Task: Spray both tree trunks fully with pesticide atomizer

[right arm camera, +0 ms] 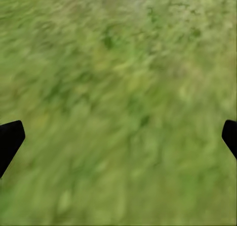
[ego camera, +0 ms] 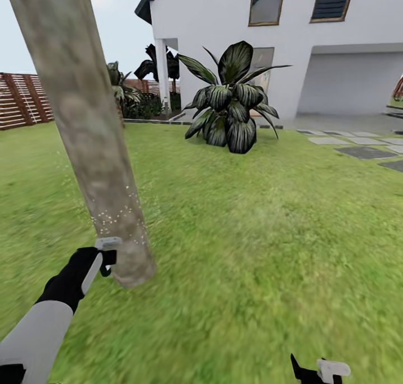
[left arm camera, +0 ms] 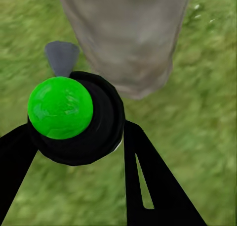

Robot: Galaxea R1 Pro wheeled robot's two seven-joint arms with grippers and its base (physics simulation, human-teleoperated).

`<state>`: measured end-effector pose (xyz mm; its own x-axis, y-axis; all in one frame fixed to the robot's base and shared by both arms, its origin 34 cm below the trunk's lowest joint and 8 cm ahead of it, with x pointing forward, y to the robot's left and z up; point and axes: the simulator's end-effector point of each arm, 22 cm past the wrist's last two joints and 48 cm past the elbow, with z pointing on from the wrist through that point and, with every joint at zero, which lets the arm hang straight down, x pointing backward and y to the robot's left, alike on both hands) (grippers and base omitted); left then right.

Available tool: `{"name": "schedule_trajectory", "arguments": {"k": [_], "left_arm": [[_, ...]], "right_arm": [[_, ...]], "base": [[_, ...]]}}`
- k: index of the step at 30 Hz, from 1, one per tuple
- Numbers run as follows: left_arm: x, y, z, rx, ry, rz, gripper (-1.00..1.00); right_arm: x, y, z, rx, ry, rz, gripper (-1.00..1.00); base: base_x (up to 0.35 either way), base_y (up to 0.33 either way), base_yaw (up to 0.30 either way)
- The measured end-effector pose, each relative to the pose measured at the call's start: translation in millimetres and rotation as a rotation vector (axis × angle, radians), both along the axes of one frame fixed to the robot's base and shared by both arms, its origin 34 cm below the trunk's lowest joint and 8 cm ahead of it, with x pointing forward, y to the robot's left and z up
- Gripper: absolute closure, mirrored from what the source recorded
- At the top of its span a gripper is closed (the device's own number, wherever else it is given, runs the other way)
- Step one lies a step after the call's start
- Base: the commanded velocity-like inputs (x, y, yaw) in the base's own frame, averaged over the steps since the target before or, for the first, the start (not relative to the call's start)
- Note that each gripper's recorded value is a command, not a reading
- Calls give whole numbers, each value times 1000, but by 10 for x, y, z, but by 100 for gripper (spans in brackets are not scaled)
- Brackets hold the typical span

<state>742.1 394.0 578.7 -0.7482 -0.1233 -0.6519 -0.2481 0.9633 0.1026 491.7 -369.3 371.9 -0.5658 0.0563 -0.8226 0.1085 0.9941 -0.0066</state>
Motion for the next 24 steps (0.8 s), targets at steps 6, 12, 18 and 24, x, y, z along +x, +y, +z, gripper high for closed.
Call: {"name": "schedule_trajectory", "arguments": {"k": [6, 12, 18, 24], "left_arm": [[-122, 51, -186, 7, 47, 5, 100], [-192, 81, -473, 11, 27, 17, 100], [-113, -370, -495, -38, 16, -20, 100], [-115, -326, -489, -29, 17, -18, 100]], "right_arm": [[-1, -8, -1, -1, 1, 0, -100], [-1, -5, 0, -1, 1, 0, -100], [-1, -8, -1, -1, 1, 0, -100], [-1, -5, -2, -1, 2, 1, -100]], "base": [[19, -14, 37], [0, 0, 0], [182, 0, 0], [282, -98, 0]]}}
